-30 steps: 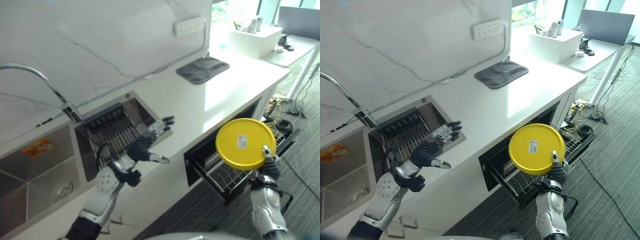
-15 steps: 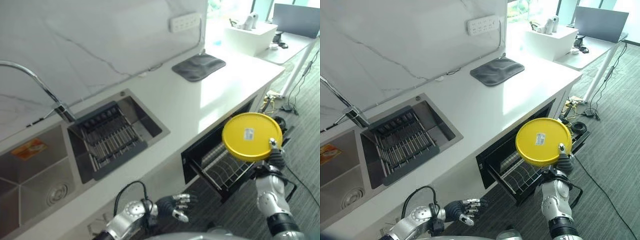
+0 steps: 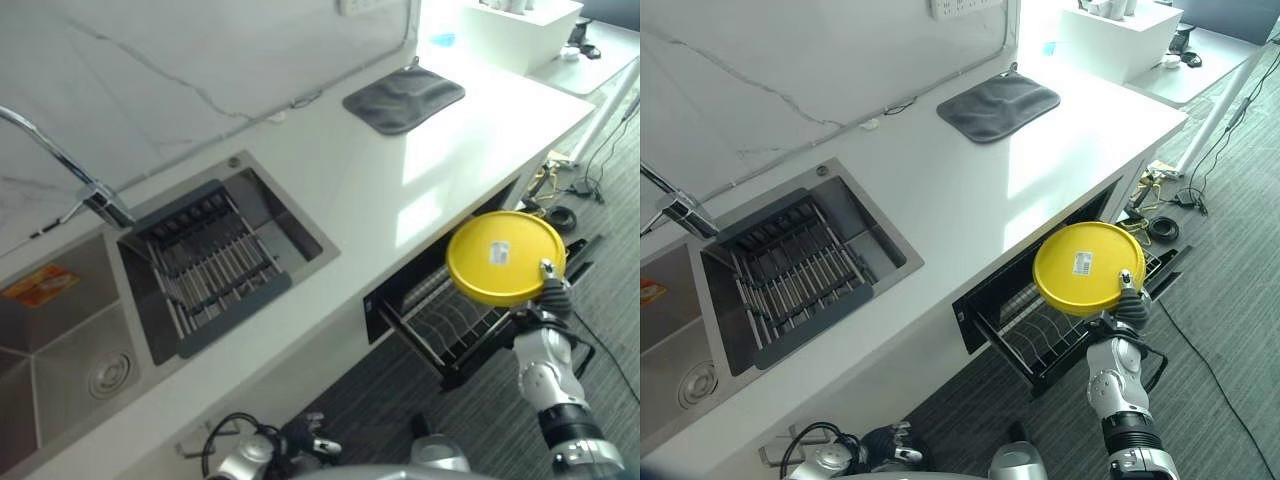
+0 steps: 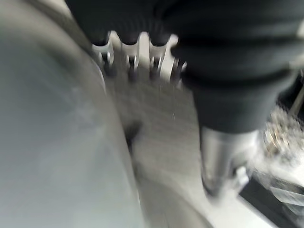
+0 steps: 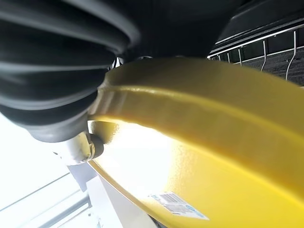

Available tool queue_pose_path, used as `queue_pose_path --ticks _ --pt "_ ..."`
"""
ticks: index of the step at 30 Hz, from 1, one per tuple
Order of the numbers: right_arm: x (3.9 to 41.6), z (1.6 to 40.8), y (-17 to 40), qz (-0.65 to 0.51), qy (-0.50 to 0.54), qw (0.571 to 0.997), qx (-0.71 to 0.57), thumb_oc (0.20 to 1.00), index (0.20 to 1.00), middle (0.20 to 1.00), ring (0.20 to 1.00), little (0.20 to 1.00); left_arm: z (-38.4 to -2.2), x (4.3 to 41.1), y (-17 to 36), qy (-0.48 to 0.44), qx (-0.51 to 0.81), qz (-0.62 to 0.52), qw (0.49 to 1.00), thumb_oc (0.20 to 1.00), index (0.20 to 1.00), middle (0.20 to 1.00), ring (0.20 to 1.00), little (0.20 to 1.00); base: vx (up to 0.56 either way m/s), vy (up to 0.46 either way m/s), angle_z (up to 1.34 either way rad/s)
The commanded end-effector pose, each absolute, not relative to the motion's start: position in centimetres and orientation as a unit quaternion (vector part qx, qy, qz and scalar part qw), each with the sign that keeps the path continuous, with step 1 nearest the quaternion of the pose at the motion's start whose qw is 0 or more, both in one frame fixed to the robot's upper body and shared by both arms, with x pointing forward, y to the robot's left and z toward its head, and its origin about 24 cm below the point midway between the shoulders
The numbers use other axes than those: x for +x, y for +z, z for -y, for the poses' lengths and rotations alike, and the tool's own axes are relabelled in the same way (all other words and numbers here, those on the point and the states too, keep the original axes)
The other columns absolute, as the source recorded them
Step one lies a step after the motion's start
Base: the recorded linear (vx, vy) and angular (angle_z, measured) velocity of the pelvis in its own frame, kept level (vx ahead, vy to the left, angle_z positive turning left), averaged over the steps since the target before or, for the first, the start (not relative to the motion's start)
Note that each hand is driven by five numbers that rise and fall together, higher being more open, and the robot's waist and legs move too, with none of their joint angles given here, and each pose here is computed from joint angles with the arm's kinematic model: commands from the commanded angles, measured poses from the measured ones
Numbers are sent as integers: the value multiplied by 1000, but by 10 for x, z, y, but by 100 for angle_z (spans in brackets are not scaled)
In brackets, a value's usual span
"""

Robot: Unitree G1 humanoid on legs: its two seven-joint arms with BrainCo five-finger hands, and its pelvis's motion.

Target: Place the dishes in the dishwasher.

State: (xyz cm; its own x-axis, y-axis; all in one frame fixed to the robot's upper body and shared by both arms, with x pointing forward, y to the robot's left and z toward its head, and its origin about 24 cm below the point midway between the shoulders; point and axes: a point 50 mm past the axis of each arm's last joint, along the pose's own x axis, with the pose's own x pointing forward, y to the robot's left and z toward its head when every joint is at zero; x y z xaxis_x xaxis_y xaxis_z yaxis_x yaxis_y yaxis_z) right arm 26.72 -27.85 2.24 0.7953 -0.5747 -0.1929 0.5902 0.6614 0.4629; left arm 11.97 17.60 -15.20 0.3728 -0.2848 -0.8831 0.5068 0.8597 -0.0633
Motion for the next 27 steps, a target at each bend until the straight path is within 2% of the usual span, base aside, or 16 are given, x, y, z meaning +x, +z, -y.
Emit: queue_pose_path --ticks 1,9,15,20,25,27 --pt "302 296 82 81 -317 913 246 200 200 200 200 200 -190 93 -162 -225 145 -546 794 1000 1000 1000 1000 1000 0 0 0" --pt "320 295 107 95 -315 923 199 200 200 200 200 200 -199 104 -159 -168 103 -538 819 1000 1000 1000 1000 1000 -33 30 0" --pt "335 309 133 91 -361 918 134 200 200 200 200 200 -200 108 -157 -158 94 -528 829 1000 1000 1000 1000 1000 -79 36 3" --pt "348 305 146 90 -358 928 42 200 200 200 200 200 -205 121 -153 -149 91 -522 835 1000 1000 1000 1000 1000 -53 29 4" --pt "352 311 157 93 -386 918 -21 200 200 200 200 200 -202 123 -153 -144 89 -514 841 1000 1000 1000 1000 1000 -60 5 5" --pt "354 314 168 107 -391 907 -110 200 200 200 200 200 -203 127 -151 -134 78 -509 847 1000 1000 1000 1000 1000 -71 13 2"
